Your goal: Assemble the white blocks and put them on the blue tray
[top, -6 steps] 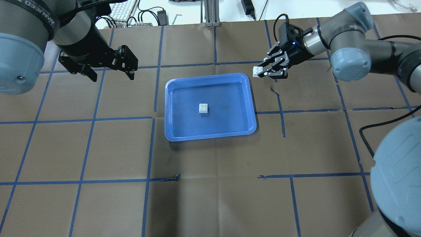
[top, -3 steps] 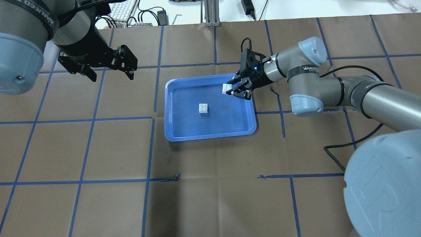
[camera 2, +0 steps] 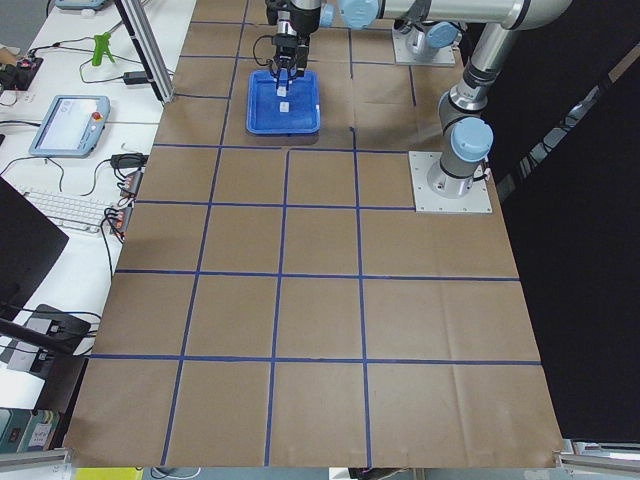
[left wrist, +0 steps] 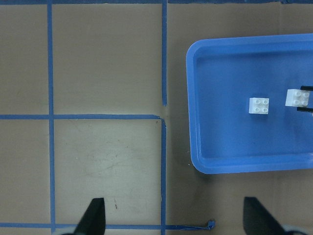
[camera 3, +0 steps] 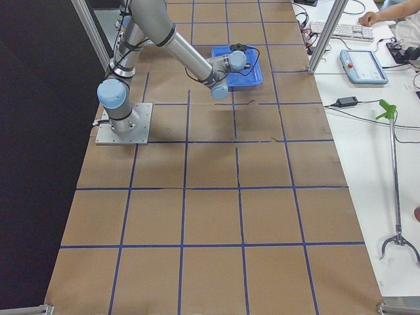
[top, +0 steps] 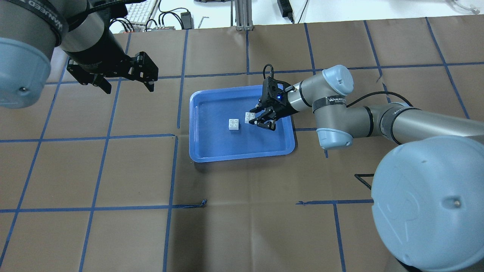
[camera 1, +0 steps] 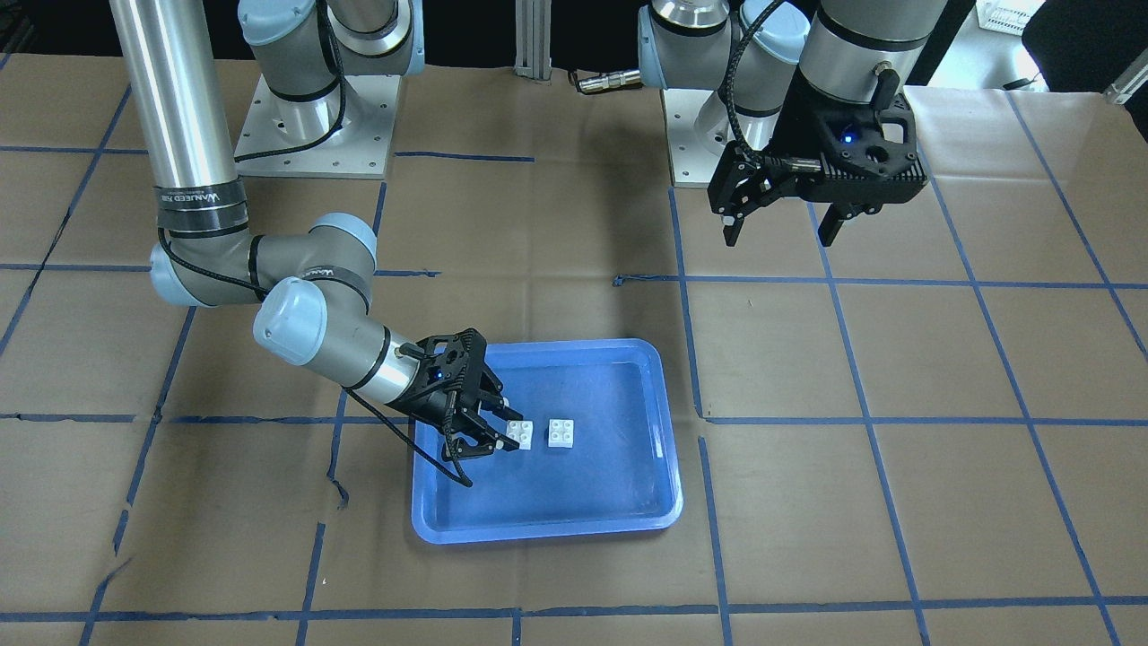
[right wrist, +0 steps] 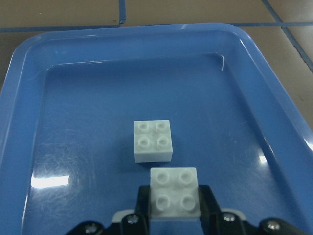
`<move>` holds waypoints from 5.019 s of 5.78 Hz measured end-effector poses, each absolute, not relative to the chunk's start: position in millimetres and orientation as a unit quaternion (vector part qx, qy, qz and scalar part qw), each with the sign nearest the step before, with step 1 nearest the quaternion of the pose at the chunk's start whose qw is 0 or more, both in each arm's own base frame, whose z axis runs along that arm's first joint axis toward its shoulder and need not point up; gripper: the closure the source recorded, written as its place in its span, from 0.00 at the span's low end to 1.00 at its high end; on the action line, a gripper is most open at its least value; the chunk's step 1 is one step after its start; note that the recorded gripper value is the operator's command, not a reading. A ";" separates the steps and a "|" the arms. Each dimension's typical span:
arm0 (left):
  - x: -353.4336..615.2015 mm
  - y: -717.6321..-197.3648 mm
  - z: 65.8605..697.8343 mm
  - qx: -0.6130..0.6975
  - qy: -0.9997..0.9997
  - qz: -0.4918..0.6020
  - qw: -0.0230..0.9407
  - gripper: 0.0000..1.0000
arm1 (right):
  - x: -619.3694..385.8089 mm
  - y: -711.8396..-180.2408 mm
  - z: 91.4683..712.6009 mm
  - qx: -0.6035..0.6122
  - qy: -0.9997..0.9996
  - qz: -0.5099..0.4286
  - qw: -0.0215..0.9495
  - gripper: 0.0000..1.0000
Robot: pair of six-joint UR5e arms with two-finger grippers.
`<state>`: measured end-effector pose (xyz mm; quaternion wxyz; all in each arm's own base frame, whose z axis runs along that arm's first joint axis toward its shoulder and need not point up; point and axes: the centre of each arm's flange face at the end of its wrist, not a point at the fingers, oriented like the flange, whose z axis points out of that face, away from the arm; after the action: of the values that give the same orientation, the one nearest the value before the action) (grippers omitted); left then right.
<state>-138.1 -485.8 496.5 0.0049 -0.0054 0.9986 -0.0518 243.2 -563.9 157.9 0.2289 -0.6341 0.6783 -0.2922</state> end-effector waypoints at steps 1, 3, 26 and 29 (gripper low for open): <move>-138.1 -485.8 496.4 -0.005 0.999 -0.052 0.005 0.00 | 248.0 -561.7 152.8 -0.636 0.677 -0.289 0.232 0.74; -138.1 -485.8 496.4 -0.005 0.999 -0.052 0.005 0.00 | 251.3 -560.8 150.8 -0.638 0.675 -0.287 0.234 0.74; -138.2 -485.4 492.0 -0.007 0.999 -0.048 0.006 0.00 | 261.6 -562.4 135.7 -0.637 0.674 -0.283 0.244 0.67; -138.7 -487.1 492.0 -0.007 0.999 -0.048 0.006 0.00 | 261.8 -562.6 135.7 -0.636 0.675 -0.283 0.246 0.43</move>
<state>-138.7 -487.1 492.0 0.0057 -0.0075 0.9988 -0.0477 261.8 -562.6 135.7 0.2455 -0.6358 0.6747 -0.2834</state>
